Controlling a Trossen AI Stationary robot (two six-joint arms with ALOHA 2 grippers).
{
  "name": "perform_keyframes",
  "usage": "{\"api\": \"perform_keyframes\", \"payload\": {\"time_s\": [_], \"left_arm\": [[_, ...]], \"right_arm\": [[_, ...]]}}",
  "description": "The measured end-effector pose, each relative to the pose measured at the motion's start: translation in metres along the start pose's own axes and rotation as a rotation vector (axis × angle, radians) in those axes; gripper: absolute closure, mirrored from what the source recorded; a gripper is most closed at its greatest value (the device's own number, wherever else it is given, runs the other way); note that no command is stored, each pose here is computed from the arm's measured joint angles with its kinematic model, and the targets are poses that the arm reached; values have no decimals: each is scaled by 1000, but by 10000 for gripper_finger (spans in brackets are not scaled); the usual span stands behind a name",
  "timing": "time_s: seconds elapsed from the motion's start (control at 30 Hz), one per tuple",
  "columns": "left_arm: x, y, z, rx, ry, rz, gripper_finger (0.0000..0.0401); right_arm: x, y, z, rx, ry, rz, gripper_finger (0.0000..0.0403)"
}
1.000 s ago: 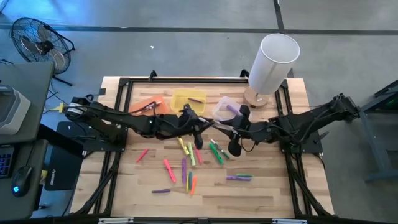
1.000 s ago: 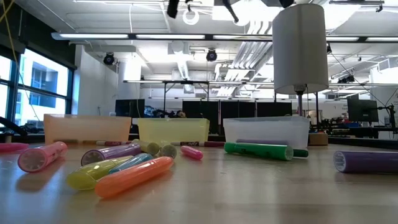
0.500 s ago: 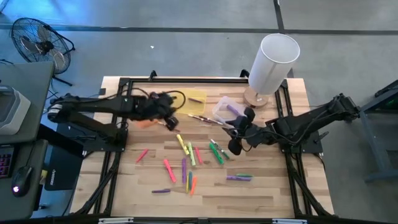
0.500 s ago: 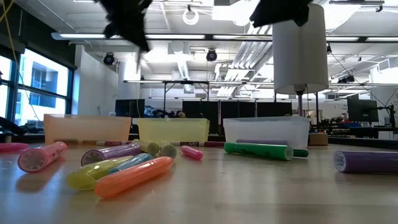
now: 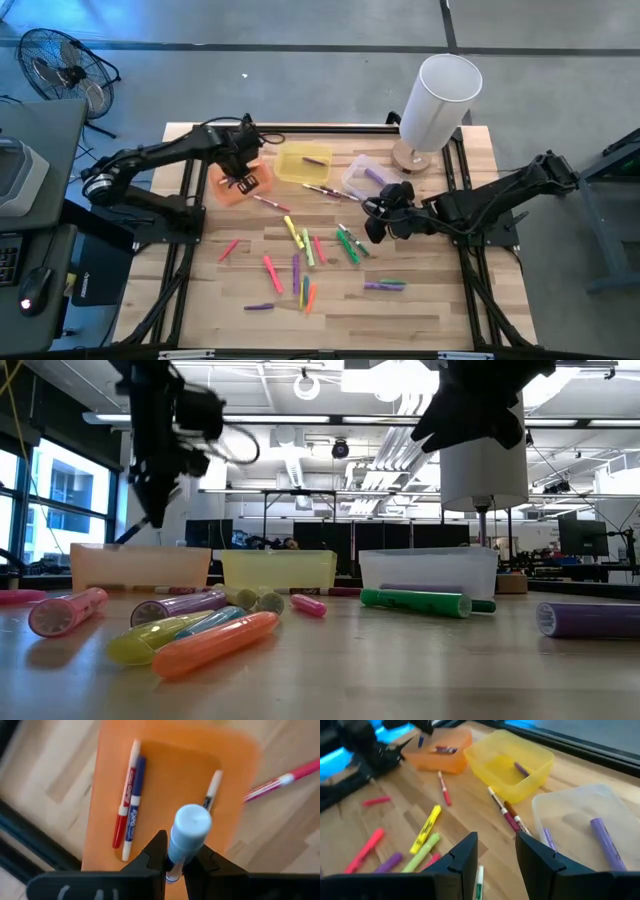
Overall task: Pick & Place Markers
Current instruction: Put the blue marker pen into the orange bin, then put the left pink pen into the yellow bin
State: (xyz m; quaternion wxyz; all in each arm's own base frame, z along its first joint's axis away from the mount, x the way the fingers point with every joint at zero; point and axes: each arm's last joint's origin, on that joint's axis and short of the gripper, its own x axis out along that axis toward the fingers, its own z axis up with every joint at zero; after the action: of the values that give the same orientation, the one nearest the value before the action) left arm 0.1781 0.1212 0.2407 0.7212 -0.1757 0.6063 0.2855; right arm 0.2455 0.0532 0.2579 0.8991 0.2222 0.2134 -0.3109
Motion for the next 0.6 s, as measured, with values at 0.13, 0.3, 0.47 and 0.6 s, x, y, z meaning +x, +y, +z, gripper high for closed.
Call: {"api": "perform_keyframes", "payload": {"time_s": [0.13, 0.3, 0.47, 0.6], "left_arm": [[20, 15, -2, 0, 72, -54, 361], [29, 21, 1, -5, 100, -57, 322], [31, 22, 5, 4, 74, -9, 294], [20, 24, 8, 18, 85, 4, 283]], "right_arm": [[2, -2, 4, 51, -44, -30, 281], [5, -2, 9, 90, -78, -27, 281], [7, -4, 12, 100, -99, -49, 281], [9, -6, 14, 71, -98, -56, 281]]}}
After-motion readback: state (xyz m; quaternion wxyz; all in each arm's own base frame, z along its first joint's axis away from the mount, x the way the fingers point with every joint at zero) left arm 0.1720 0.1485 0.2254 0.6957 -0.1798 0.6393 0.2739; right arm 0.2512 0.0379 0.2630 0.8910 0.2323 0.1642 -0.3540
